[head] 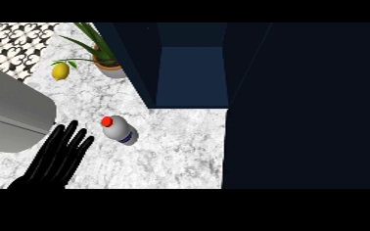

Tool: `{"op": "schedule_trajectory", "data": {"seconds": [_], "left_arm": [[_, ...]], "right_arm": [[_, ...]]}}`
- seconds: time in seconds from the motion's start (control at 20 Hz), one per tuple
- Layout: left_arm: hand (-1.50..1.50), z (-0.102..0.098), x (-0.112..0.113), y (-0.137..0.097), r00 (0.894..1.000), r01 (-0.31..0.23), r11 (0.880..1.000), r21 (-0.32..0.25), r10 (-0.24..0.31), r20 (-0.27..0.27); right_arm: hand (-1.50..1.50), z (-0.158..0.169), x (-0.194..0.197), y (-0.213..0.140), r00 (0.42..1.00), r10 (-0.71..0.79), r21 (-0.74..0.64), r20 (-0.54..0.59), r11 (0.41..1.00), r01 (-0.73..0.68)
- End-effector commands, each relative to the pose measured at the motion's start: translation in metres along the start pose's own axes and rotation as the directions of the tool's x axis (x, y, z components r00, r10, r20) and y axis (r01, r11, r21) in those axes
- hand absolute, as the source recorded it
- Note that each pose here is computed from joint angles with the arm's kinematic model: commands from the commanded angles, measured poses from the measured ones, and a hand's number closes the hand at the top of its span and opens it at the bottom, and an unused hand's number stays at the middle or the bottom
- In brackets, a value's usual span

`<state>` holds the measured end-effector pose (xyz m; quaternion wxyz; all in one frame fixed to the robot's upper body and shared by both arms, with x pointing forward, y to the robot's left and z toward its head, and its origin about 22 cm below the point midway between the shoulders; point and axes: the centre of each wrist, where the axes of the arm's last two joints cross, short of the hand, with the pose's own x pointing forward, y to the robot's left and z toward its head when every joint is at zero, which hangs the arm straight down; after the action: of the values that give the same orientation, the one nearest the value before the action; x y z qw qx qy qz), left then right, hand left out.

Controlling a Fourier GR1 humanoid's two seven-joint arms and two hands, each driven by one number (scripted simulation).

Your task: Pick up the bottled water, place it into the cabinet and close the cabinet

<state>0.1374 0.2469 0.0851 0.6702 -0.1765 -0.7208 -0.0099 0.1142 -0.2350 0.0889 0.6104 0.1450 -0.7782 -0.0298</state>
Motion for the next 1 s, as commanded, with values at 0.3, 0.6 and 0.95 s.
{"op": "schedule_trajectory", "data": {"seconds": [0.3,0.6,0.95], "left_arm": [[-1.50,0.008,-0.008,0.047,0.999,0.004,0.999,0.035,-0.006,0.053],[-1.50,-0.001,-0.035,0.057,0.999,0.029,0.994,0.103,-0.033,0.035],[-1.50,-0.017,-0.030,0.075,0.995,0.088,0.993,0.083,-0.092,0.036]], "right_arm": [[-1.50,0.017,-0.020,0.002,1.000,0.008,0.006,0.001,1.000,-0.008],[-1.50,0.021,-0.010,-0.010,1.000,0.021,0.000,0.011,1.000,-0.021],[-1.50,0.009,-0.005,-0.001,1.000,0.020,0.015,-0.003,1.000,-0.020]]}}
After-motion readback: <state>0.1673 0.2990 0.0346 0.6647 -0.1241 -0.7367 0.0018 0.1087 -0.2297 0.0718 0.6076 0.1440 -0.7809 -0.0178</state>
